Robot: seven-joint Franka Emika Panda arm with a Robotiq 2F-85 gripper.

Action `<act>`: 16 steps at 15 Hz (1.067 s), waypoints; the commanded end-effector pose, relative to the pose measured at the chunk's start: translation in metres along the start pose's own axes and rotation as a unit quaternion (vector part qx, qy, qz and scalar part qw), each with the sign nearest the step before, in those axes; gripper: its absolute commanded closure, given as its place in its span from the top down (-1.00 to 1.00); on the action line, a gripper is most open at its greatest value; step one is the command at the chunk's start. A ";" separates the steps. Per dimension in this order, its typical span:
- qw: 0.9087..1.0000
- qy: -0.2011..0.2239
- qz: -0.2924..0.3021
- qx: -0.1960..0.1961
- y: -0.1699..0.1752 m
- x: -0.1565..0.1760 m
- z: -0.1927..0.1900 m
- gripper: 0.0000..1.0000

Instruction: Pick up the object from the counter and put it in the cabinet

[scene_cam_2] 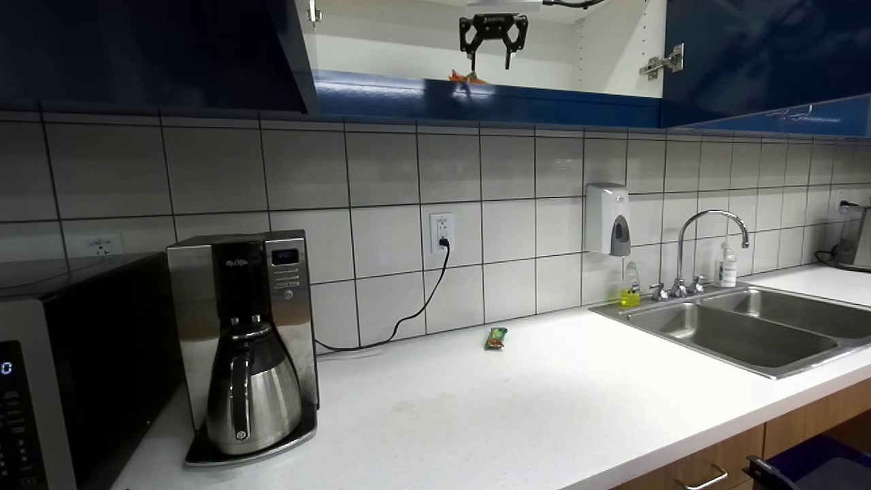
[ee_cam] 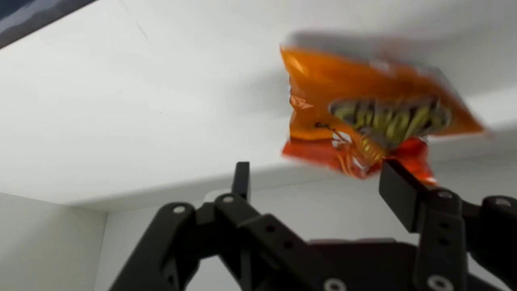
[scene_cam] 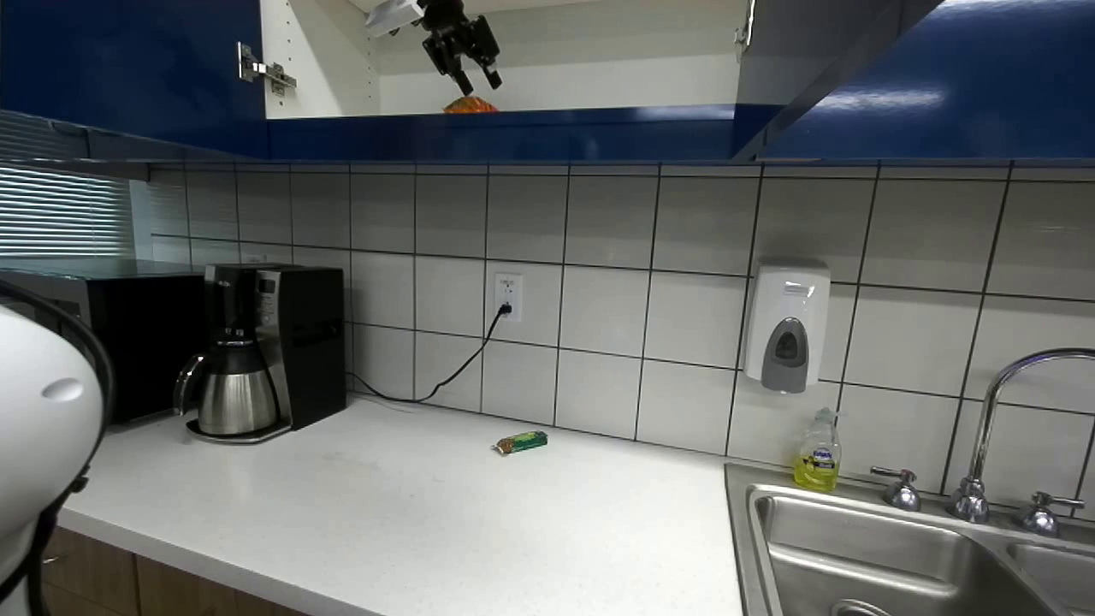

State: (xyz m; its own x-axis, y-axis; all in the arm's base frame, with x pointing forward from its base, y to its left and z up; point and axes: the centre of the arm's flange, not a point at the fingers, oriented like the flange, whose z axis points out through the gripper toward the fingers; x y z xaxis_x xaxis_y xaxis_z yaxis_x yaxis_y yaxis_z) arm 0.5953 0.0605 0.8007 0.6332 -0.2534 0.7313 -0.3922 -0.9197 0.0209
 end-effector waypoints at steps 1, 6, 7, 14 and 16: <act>1.000 -0.004 0.016 -0.005 0.003 0.000 -0.010 1.00; 1.000 -0.005 0.014 -0.001 0.006 -0.003 -0.015 1.00; 1.000 -0.005 0.010 0.002 0.005 -0.005 -0.016 1.00; 0.999 -0.024 -0.027 0.031 0.011 -0.026 -0.026 1.00; 0.998 -0.029 -0.042 0.040 0.015 -0.034 -0.033 1.00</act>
State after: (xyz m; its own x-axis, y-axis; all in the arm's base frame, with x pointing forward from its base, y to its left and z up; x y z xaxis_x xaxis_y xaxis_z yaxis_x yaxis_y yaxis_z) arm 0.5756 0.0679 0.8025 0.6715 -0.2345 0.7029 -0.3351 -0.9422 0.0059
